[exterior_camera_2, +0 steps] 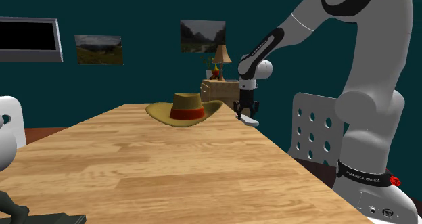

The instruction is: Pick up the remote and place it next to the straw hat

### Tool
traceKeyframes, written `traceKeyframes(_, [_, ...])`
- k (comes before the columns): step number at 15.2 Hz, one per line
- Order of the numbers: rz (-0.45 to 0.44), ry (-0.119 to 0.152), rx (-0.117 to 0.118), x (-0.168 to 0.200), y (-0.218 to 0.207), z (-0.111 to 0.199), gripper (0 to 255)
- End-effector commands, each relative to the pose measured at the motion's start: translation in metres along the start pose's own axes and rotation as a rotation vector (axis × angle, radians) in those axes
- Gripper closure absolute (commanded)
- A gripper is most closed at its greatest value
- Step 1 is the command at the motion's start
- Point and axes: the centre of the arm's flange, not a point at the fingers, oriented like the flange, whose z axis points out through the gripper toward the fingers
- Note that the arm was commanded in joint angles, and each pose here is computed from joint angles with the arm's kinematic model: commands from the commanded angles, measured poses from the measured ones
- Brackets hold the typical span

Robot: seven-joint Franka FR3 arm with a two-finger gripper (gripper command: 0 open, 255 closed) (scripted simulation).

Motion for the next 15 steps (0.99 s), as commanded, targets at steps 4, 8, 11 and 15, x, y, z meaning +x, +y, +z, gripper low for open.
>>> traceKeyframes(4, [0.000, 0.000, 0.000, 0.000, 0.000, 0.000, 0])
traceKeyframes(8, [0.000, 0.000, 0.000, 0.000, 0.000, -0.027, 0])
traceKeyframes(11, [0.000, 0.000, 0.000, 0.000, 0.000, -0.050, 0])
traceKeyframes(15, [0.000, 0.000, 0.000, 0.000, 0.000, -0.050, 0])
